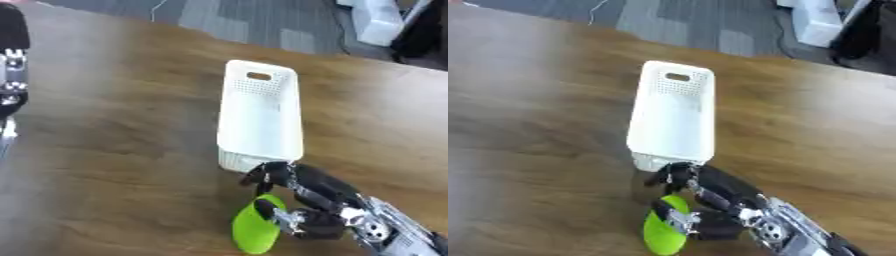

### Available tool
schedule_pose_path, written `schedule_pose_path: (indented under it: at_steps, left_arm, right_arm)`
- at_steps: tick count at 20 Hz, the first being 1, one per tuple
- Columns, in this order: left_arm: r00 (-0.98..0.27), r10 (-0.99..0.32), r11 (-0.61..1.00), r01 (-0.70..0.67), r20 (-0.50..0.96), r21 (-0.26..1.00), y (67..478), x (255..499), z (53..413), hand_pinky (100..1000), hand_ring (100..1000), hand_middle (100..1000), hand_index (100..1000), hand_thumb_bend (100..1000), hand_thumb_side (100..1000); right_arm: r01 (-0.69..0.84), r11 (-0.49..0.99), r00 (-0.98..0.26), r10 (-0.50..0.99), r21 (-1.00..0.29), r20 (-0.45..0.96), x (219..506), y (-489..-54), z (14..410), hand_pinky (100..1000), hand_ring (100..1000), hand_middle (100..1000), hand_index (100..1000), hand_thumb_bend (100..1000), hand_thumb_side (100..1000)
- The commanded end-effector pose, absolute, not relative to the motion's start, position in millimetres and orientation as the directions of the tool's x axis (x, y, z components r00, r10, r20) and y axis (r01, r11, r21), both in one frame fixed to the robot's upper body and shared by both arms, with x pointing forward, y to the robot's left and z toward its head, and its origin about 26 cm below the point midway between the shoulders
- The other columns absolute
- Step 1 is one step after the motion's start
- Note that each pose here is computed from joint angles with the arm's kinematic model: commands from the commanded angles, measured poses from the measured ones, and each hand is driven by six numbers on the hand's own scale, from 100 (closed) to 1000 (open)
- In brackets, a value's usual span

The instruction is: Pick up objects on the table and place them in the box.

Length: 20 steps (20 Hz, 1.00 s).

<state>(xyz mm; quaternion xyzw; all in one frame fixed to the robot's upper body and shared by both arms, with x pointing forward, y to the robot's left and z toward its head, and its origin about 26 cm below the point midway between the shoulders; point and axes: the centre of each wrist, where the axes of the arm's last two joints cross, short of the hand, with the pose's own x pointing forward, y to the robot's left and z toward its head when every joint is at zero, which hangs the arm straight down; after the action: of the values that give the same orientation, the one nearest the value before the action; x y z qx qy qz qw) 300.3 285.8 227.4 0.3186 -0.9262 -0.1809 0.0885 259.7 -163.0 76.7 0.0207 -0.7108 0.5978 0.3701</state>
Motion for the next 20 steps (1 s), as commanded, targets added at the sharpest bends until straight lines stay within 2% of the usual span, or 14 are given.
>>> schedule_pose_path:
  at_steps: [1, 2, 3, 4, 8, 9, 12, 20]
  left_arm:
    - [-0.780, -0.625, 0.721, -0.570, 0.015, 0.395, 289, 298, 237, 468, 515, 693, 699, 572, 1000]
    - [-0.779, -0.627, 0.720, -0.570, 0.017, 0.396, 289, 297, 236, 468, 515, 693, 699, 572, 1000]
    - [-0.778, -0.628, 0.719, -0.571, 0.018, 0.397, 289, 297, 236, 467, 515, 692, 699, 586, 1000]
    - [-0.777, -0.629, 0.717, -0.571, 0.019, 0.400, 290, 297, 235, 467, 515, 693, 699, 570, 1000]
    - [-0.770, -0.638, 0.709, -0.576, 0.022, 0.407, 291, 296, 232, 466, 514, 693, 699, 567, 1000]
    - [-0.767, -0.641, 0.707, -0.578, 0.023, 0.409, 292, 296, 231, 467, 514, 693, 699, 568, 1000]
    - [-0.760, -0.650, 0.699, -0.584, 0.025, 0.413, 293, 295, 228, 465, 513, 693, 699, 565, 1000]
    - [-0.752, -0.659, 0.691, -0.593, 0.023, 0.413, 294, 295, 226, 465, 513, 693, 700, 565, 1000]
  right_arm:
    - [-0.465, 0.286, -0.741, 0.392, -0.838, 0.545, 259, -163, 80, 654, 666, 789, 903, 553, 1000]
    - [-0.477, 0.278, -0.744, 0.376, -0.834, 0.552, 258, -162, 79, 659, 669, 791, 903, 582, 1000]
    - [-0.486, 0.267, -0.749, 0.363, -0.832, 0.554, 259, -162, 78, 664, 672, 795, 905, 710, 1000]
    - [-0.494, 0.243, -0.760, 0.346, -0.835, 0.550, 259, -162, 78, 678, 683, 802, 912, 620, 1000]
    - [-0.486, 0.141, -0.804, 0.316, -0.862, 0.505, 262, -162, 79, 743, 734, 830, 935, 648, 1000]
    - [-0.476, 0.124, -0.813, 0.317, -0.871, 0.489, 263, -162, 79, 725, 722, 824, 932, 652, 1000]
    - [-0.439, 0.095, -0.830, 0.337, -0.893, 0.444, 266, -161, 81, 771, 750, 836, 941, 664, 1000]
    - [-0.368, 0.051, -0.847, 0.394, -0.928, 0.358, 271, -158, 73, 807, 764, 836, 951, 656, 1000]
